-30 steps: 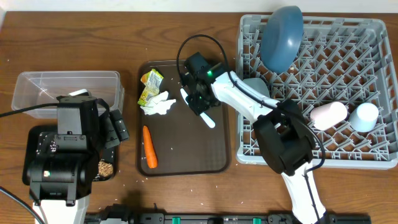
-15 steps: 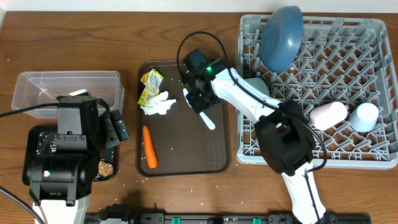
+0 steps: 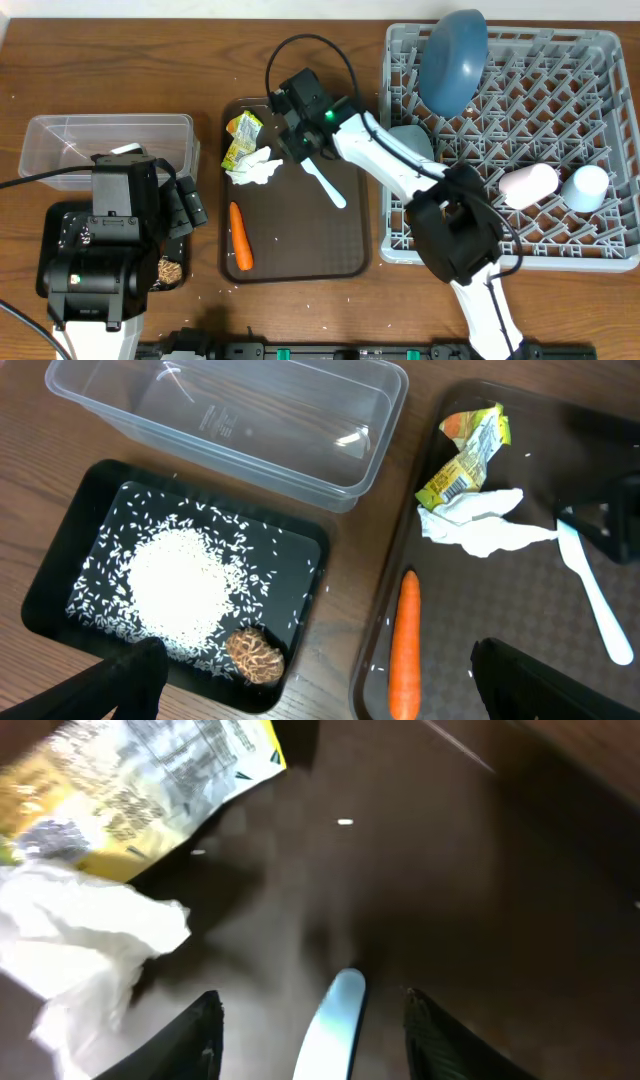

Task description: Sort waste into correct bins and load items into the dishwasher rack

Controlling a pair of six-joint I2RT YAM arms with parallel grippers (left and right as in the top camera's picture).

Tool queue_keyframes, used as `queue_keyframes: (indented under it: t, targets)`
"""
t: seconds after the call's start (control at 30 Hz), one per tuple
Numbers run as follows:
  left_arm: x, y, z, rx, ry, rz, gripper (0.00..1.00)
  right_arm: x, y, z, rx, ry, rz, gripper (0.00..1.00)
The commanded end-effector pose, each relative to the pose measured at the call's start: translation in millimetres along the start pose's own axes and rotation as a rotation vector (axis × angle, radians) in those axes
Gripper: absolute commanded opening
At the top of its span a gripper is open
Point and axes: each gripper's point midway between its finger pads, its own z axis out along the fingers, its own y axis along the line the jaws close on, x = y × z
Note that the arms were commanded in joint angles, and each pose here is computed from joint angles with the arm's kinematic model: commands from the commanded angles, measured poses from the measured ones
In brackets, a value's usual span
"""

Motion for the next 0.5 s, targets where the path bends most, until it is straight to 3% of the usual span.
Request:
queue_keyframes:
  t: [0.0, 0.23, 0.47]
  targets:
    - [-4, 3, -3, -0.013, -0.015, -0.009, 0.98, 16, -7, 25, 0.044, 0.049, 0.023, 0.48]
    - [-4, 3, -3, -0.013, -0.015, -0.009, 0.98, 32, -8, 44, 0.044, 0.093, 0.043, 0.41]
    - [-4, 3, -3, -0.013, -0.015, -0.009, 0.98, 45, 2, 52, -0.017, 0.137, 0.065, 0.12]
